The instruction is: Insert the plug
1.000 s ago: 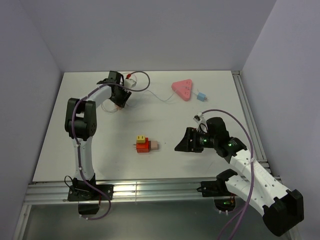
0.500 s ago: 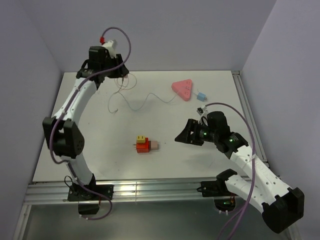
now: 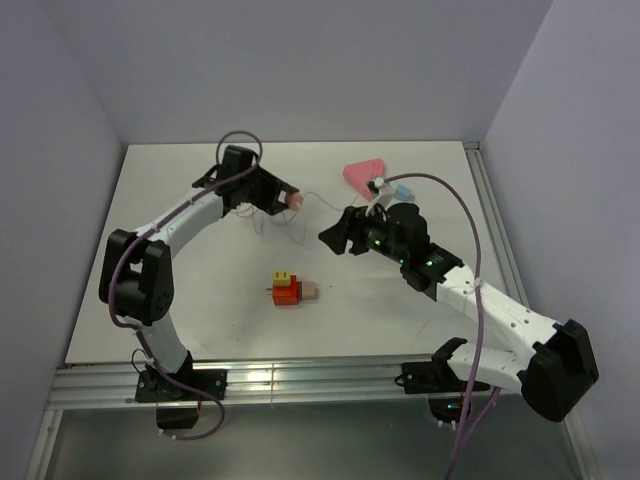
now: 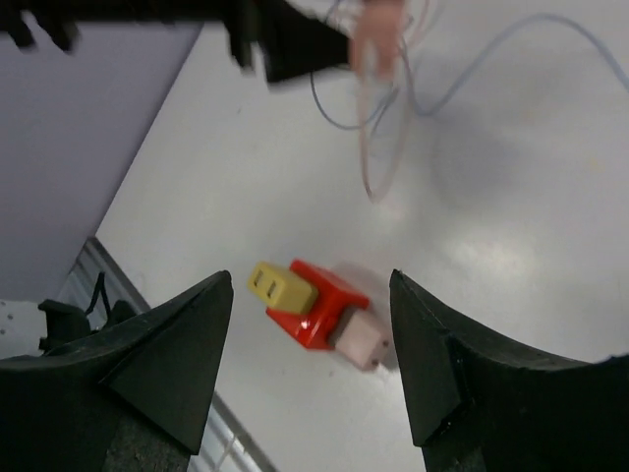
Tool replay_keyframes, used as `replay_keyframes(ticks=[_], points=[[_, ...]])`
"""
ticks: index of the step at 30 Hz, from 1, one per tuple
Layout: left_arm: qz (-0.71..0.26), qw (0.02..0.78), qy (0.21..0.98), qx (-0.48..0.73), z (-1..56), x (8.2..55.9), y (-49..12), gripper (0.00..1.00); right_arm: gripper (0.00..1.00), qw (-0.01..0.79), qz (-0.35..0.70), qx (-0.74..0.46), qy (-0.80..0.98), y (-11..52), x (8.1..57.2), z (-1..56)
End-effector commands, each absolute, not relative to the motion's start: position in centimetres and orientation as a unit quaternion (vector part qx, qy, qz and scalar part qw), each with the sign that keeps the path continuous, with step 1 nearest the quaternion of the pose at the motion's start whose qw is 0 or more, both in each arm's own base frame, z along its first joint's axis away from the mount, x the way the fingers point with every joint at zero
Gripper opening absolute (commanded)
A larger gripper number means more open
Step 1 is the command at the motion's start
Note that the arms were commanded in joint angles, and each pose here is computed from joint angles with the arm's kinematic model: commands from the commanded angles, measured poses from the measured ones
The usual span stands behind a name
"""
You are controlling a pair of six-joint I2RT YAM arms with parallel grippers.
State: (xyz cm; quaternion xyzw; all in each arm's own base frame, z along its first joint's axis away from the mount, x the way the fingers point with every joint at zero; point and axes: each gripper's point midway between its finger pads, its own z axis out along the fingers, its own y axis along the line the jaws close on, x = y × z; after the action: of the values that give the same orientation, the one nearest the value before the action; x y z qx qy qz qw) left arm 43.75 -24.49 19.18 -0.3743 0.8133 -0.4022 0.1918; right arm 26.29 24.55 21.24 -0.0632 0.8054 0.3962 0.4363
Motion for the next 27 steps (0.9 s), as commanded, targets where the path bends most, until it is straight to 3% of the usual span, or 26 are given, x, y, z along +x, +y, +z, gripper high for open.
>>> replay_keyframes(ticks=[1,9,27], points=[[-0.432,0.133,0.792,-0.410,20.8,40.0,-28.6,0.00,0.72,0.560,0.365,-0.099,0.737,26.5,30.7,27.3],[-0.437,0.126,0.765,-0.456,20.6,35.5,-29.6,0.00,0.65,0.574,0.328,-0.088,0.746,28.1,34.8,26.3],[-0.453,0.140,0.753,-0.456,22.7,34.0,-29.8,0.00,0.57,0.545,0.330,-0.082,0.767,29.1,32.6,23.2]])
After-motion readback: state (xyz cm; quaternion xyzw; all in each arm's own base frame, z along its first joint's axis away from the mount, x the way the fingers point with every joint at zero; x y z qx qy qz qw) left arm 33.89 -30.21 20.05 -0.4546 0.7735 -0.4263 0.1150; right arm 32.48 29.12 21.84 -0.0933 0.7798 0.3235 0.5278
